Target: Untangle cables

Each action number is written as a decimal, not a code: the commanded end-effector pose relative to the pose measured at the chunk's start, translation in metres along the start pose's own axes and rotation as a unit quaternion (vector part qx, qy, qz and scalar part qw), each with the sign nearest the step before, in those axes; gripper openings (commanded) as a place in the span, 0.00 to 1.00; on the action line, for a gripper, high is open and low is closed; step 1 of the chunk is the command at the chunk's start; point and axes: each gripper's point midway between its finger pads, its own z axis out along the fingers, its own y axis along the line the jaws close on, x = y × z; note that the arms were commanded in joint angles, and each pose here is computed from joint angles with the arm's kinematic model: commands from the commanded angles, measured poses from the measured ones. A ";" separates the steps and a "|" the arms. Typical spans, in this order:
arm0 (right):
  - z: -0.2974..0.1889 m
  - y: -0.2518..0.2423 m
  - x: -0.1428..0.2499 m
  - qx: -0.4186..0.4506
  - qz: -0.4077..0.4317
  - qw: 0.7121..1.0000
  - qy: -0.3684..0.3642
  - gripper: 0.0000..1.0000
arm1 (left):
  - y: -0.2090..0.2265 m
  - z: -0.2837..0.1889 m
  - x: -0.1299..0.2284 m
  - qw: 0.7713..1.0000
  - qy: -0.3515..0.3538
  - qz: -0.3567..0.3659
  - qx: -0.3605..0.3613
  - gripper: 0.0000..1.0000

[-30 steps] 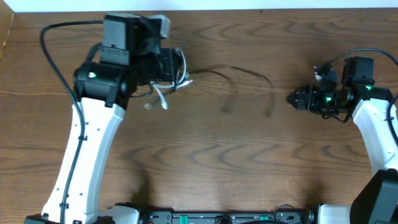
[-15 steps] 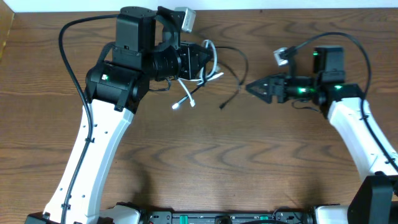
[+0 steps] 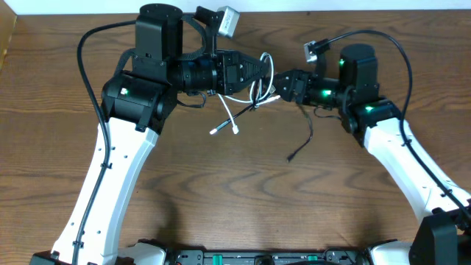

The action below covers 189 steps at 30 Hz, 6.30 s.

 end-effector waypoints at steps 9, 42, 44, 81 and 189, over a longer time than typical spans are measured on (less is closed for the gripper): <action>0.007 -0.007 0.012 0.028 0.021 0.999 0.018 0.64 | -0.014 -0.004 0.001 1.000 0.005 0.001 0.028 0.07; 0.012 -0.147 0.036 0.274 0.099 0.956 0.018 0.45 | 0.010 -0.022 -0.017 0.999 -0.032 -0.042 -0.008 0.07; -0.009 -0.169 0.043 0.323 0.110 0.940 0.030 0.45 | 0.019 -0.031 -0.024 0.998 -0.046 -0.047 -0.019 0.08; -0.150 -0.187 0.023 0.358 0.140 0.923 0.007 0.52 | 0.190 0.116 0.115 0.940 0.227 -0.004 -0.253 0.41; -0.051 -0.124 0.022 0.320 0.110 0.941 -0.026 0.01 | 0.071 0.038 0.019 0.973 0.025 -0.018 -0.228 0.08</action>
